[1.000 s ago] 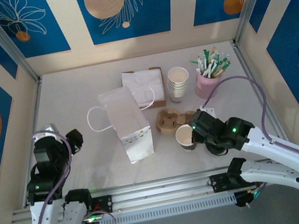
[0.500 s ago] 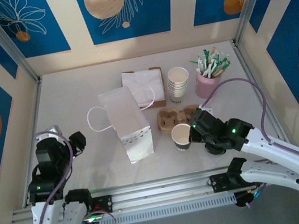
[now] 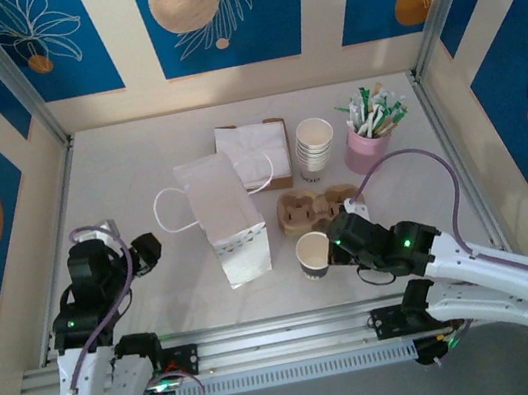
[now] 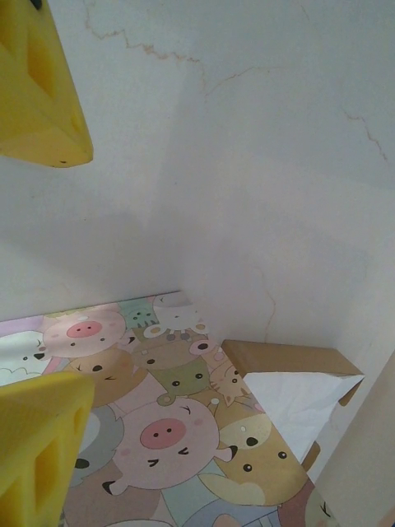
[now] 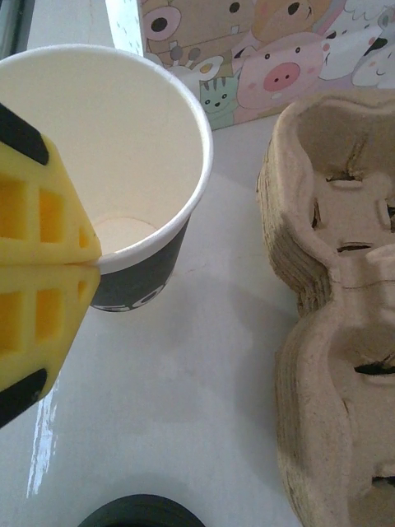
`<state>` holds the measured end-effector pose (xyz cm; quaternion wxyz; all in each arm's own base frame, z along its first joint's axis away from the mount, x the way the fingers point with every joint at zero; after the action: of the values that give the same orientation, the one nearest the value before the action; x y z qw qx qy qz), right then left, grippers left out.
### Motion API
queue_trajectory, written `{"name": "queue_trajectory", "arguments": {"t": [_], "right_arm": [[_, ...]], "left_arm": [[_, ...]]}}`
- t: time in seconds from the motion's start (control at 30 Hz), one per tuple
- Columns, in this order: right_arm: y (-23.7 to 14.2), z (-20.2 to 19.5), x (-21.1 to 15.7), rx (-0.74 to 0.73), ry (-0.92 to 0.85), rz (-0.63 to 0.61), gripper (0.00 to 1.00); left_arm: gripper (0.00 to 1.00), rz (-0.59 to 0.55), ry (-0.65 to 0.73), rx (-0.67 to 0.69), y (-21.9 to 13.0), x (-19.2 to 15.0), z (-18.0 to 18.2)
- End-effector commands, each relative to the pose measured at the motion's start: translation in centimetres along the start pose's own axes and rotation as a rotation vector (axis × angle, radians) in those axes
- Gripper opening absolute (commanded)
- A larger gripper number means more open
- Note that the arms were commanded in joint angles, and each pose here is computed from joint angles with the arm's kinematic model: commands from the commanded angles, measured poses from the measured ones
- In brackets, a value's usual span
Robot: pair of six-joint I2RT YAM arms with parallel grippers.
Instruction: Pack the takeout coffee
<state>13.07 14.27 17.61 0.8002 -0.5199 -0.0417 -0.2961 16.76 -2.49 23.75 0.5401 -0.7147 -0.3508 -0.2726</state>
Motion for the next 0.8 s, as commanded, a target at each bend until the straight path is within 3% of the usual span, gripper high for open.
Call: {"name": "queue_trajectory", "arguments": {"t": [0.0, 0.37, 0.43, 0.57, 0.67, 0.77], "right_arm": [[0.4, 0.1, 0.1, 0.002, 0.033, -0.028, 0.07], [0.1, -0.1, 0.2, -0.068, -0.002, -0.013, 0.32], [-0.8, -0.1, 0.7, -0.094, -0.012, -0.022, 0.41], [-3.3, -1.2, 2.4, -0.187, 0.025, -0.039, 0.45], [-4.9, -2.3, 3.7, -0.238, 0.069, -0.05, 0.61], [-5.8, -3.8, 4.8, -0.289, 0.149, -0.045, 0.67]], "left_arm": [[0.67, -0.004, -0.007, -0.018, 0.1, 0.0, -0.1], [0.67, 0.01, -0.005, -0.03, 0.3, 0.0, -0.2], [0.67, 0.01, -0.005, -0.029, 0.3, 0.0, -0.2], [0.67, 0.01, -0.004, -0.03, 0.3, 0.0, -0.2], [0.67, 0.011, -0.004, -0.03, 0.4, 0.0, -0.2], [0.68, 0.009, -0.003, -0.03, 0.3, 0.0, -0.2]]}}
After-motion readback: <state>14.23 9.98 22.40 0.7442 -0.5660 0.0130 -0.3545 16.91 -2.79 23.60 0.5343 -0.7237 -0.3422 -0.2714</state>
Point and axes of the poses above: each hand's point on the last joint's axis, 136 mm out from that joint toward the fingers, its own y axis out along the fingers, its own z axis along the line the jaws close on, x = y × z, the point moved 6 cm from there along -y, back along the fingers, and after that the axes turned 13 degrees about y, right-handed, at the moved point
